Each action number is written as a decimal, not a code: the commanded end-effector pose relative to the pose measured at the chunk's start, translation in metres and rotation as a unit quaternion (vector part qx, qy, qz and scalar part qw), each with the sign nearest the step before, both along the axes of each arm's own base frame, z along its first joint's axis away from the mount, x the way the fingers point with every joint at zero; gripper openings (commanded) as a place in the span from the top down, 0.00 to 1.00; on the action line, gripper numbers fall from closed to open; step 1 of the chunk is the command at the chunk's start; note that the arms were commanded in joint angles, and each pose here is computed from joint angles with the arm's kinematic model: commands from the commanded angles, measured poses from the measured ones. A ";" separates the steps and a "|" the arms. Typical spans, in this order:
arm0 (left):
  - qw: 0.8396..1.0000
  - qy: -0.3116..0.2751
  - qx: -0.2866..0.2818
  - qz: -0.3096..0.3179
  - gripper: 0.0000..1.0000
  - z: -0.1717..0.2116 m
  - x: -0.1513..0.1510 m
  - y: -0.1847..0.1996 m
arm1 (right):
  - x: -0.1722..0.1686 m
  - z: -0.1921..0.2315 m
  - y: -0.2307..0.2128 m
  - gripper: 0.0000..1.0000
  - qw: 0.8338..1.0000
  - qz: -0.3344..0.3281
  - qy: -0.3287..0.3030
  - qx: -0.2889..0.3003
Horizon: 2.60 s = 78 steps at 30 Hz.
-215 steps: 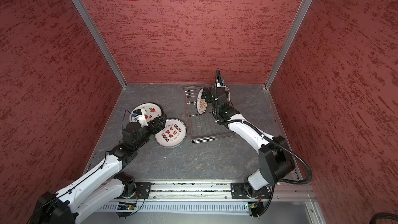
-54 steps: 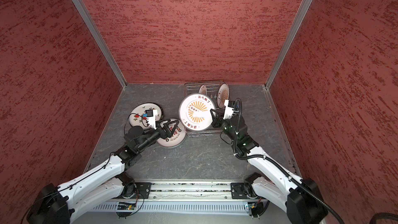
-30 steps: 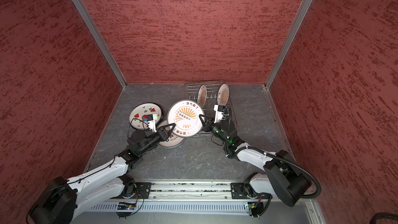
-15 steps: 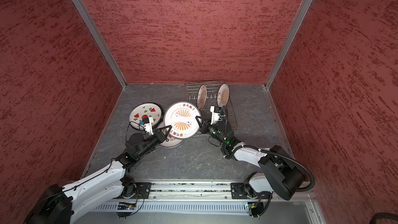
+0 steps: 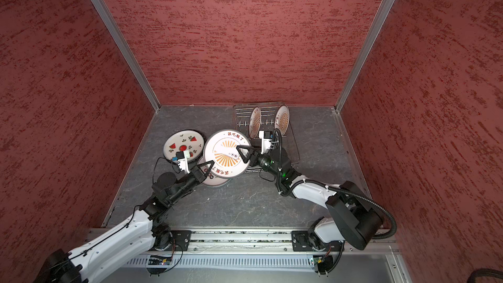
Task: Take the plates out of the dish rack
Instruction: 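Carry the plate toward the left gripper and grasp its rim with the left, then open the right gripper and lower the plate onto the red-text stack with the left, then open the left gripper to release the sunburst plate on the stack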
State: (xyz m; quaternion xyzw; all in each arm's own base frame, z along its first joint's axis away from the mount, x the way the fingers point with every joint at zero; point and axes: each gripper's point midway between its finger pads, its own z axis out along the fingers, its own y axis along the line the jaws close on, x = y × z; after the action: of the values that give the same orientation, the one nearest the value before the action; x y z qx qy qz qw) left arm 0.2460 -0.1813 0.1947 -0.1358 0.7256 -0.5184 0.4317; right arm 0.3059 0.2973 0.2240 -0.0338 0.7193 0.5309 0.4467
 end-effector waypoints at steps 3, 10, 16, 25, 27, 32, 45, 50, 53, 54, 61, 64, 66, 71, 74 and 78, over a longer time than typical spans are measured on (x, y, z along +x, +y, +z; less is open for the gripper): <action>1.000 0.005 -0.017 0.024 1.00 0.004 0.002 0.013 | 0.001 -0.001 -0.006 0.01 1.000 -0.019 0.018 -0.005; 0.995 0.052 -0.008 0.090 1.00 -0.008 0.011 0.049 | -0.002 0.009 -0.016 0.01 0.999 -0.039 -0.012 0.016; 0.983 0.101 0.002 0.151 1.00 -0.026 0.016 0.082 | -0.002 0.017 -0.016 0.01 0.997 -0.054 -0.052 -0.011; 0.971 0.169 0.009 0.171 1.00 -0.055 0.018 0.091 | -0.002 0.010 -0.003 0.01 0.996 -0.041 -0.061 -0.059; 0.968 0.186 0.003 0.166 1.00 -0.063 0.017 0.088 | 0.001 0.006 0.001 0.01 0.995 -0.044 -0.054 -0.072; 0.959 0.231 0.004 0.162 1.00 -0.078 0.018 0.082 | 0.000 0.002 0.018 0.01 0.993 -0.029 -0.059 -0.096; 0.946 0.286 0.003 0.153 1.00 -0.103 0.020 0.065 | -0.001 0.003 0.010 0.01 0.991 -0.057 -0.057 -0.105; 0.943 0.298 0.002 0.148 0.94 -0.108 0.019 0.063 | -0.002 0.003 0.006 0.01 0.991 -0.062 -0.057 -0.103; 0.944 0.294 0.003 0.147 0.81 -0.108 0.020 0.064 | -0.003 0.003 0.004 0.01 0.991 -0.066 -0.056 -0.103; 0.944 0.295 0.003 0.146 0.81 -0.109 0.020 0.063 | -0.003 0.003 0.004 0.01 0.991 -0.067 -0.057 -0.103; 0.943 0.297 0.013 0.152 0.74 -0.111 0.020 0.065 | -0.002 -0.001 0.001 0.01 0.990 -0.074 -0.053 -0.110; 0.939 0.295 0.042 0.172 0.67 -0.110 0.020 0.075 | -0.001 -0.002 0.000 0.01 0.990 -0.076 -0.053 -0.110; 0.934 0.298 0.057 0.186 0.66 -0.111 0.017 0.082 | 0.000 -0.003 0.000 0.01 0.989 -0.079 -0.051 -0.112; 0.935 0.290 0.060 0.195 0.54 -0.112 0.014 0.087 | 0.001 -0.006 -0.001 0.01 0.989 -0.083 -0.045 -0.115; 0.941 0.283 0.051 0.179 0.53 -0.110 0.013 0.078 | 0.001 -0.007 -0.001 0.01 0.989 -0.083 -0.044 -0.114; 0.941 0.279 0.079 0.175 0.52 -0.107 0.011 0.069 | 0.002 -0.007 0.000 0.01 0.989 -0.083 -0.043 -0.113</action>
State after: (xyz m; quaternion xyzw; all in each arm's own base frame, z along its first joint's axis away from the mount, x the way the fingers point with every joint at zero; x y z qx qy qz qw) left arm 0.2531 -0.1106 0.0791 -0.3777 0.8177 -0.3272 0.2859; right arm 0.3070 0.3013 0.2174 -0.0582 0.7553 0.4103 0.5078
